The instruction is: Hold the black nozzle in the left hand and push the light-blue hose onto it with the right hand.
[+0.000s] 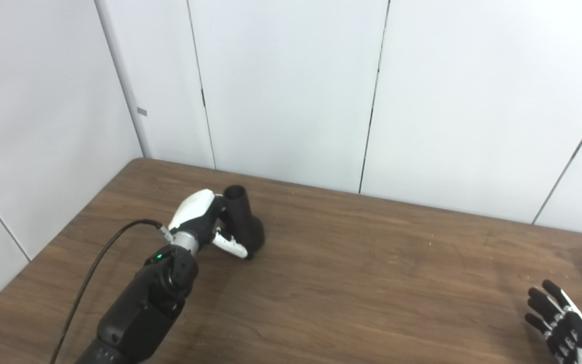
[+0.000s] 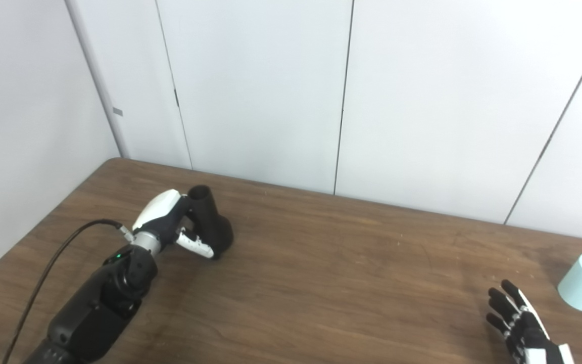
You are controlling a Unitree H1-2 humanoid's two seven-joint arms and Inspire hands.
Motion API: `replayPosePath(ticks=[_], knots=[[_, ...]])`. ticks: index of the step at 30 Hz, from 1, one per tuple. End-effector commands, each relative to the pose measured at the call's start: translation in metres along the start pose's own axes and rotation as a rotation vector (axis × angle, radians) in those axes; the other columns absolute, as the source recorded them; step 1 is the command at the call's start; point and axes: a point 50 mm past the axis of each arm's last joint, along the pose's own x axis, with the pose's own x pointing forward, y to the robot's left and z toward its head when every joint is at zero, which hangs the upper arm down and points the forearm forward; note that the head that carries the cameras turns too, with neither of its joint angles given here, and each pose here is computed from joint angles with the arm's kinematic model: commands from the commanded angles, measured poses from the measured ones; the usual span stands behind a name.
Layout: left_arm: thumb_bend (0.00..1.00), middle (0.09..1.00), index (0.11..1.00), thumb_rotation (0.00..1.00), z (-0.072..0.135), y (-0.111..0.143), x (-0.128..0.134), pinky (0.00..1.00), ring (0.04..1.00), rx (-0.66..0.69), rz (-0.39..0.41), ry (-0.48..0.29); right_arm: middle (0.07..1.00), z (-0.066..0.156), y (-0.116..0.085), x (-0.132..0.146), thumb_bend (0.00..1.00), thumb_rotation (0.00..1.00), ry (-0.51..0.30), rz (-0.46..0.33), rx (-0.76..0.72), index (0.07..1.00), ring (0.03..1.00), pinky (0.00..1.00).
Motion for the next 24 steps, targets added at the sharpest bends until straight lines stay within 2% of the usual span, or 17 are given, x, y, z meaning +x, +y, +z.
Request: replayPosePath(ticks=[1,9,11,15,16,24], knots=[[0.51,0.552,0.449,0.0,0.017,0.02,0.002,1.0,0.697,0.01,0.062,-0.065,0.863,0.004,0.004,0.001,0.62,1.0,-0.023,-0.014,0.018,0.913,0.903,0.86],[0.52,0.534,0.439,0.0,0.045,0.007,-0.019,1.0,0.784,-0.04,0.014,-0.133,0.843,0.009,0.011,0.0,0.62,1.0,-0.011,-0.016,0.015,0.898,0.908,0.95],[0.52,0.543,0.435,0.0,0.051,0.001,-0.024,1.0,0.788,-0.045,0.004,-0.156,0.843,0.01,0.013,-0.001,0.62,1.0,-0.012,-0.015,0.011,0.898,0.91,0.92],[0.52,0.496,0.478,0.0,0.06,-0.009,-0.034,1.0,0.786,-0.052,-0.011,-0.192,0.84,0.012,0.013,0.0,0.63,1.0,-0.011,-0.017,0.003,0.894,0.906,0.88],[0.52,0.521,0.457,0.0,0.063,-0.012,-0.036,1.0,0.783,-0.054,-0.015,-0.201,0.836,0.012,0.013,0.0,0.63,1.0,-0.011,-0.017,0.001,0.883,0.9,0.86],[0.52,0.532,0.446,0.0,0.085,-0.057,-0.062,1.0,0.743,-0.071,-0.095,-0.273,0.787,0.022,0.021,0.002,0.64,1.0,-0.008,-0.019,-0.001,0.819,0.858,0.86]])
